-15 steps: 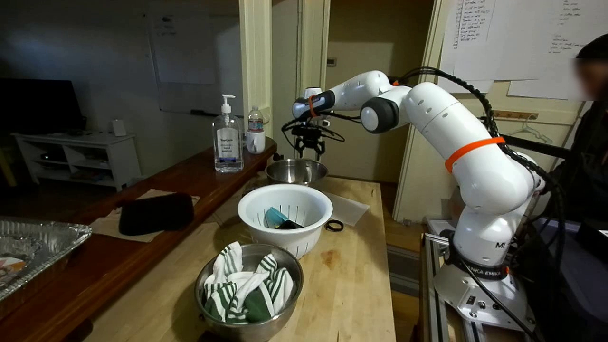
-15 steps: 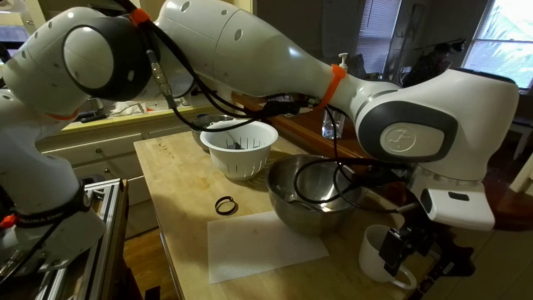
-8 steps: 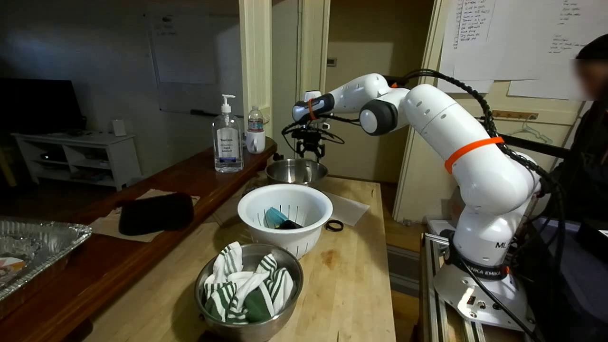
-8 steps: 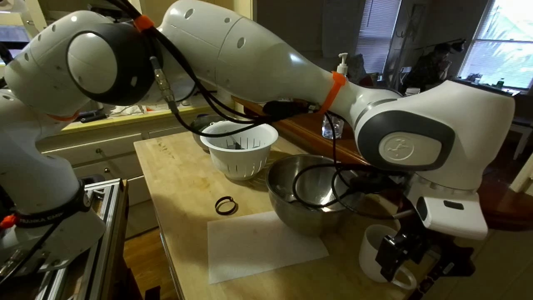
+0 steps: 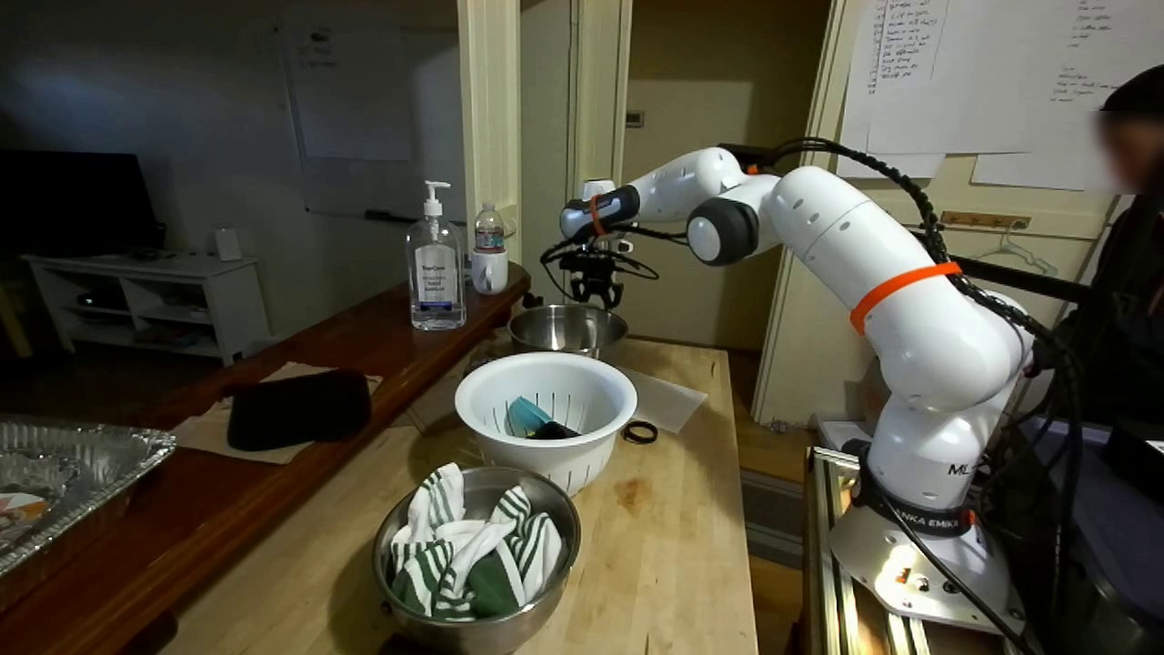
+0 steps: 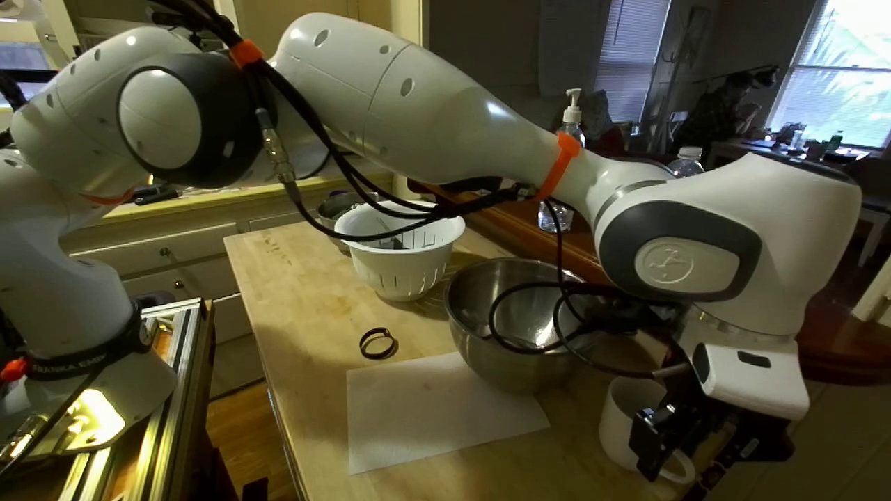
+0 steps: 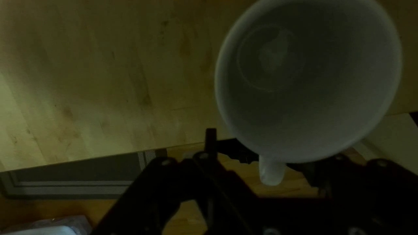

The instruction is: Pick up the cup and put it on top of the counter

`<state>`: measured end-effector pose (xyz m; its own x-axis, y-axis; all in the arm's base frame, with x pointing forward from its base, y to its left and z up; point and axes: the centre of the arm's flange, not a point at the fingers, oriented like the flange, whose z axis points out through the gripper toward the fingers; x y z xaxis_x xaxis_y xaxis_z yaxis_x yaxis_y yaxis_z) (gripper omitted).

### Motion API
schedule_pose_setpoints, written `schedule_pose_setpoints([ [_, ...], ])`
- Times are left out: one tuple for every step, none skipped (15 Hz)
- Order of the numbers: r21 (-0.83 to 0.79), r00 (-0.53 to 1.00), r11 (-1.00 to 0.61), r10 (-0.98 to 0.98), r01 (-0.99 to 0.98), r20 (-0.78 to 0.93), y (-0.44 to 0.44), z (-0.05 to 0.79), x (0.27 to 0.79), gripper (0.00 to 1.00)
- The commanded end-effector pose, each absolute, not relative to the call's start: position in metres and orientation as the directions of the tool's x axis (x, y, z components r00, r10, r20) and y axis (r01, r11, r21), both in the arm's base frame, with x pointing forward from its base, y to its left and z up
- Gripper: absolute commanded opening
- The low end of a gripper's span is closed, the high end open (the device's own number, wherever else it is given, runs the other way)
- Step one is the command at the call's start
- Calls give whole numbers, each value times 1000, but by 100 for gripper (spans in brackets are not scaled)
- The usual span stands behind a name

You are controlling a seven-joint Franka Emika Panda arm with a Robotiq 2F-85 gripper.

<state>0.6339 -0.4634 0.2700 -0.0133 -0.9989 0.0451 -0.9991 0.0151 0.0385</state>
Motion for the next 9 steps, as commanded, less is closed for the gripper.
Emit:
schedule_pose_setpoints([
  [58,-39,42,-998,-997,51,-475,269,645,50],
  [59,-41,44,-998,-997,52,-475,269,645,47],
  [58,-42,45,-998,-997,54,-475,269,645,41],
  [58,-43,46,-997,-997,57,-475,270,645,36],
  [58,-42,46,-997,-997,59,-475,270,645,38],
  [57,-42,46,-997,-997,61,-475,271,646,29],
  [55,-43,47,-997,-997,64,-475,272,646,33],
  [54,-43,47,-997,-997,68,-475,273,647,29],
  [53,-44,48,-997,-997,71,-474,274,647,8],
])
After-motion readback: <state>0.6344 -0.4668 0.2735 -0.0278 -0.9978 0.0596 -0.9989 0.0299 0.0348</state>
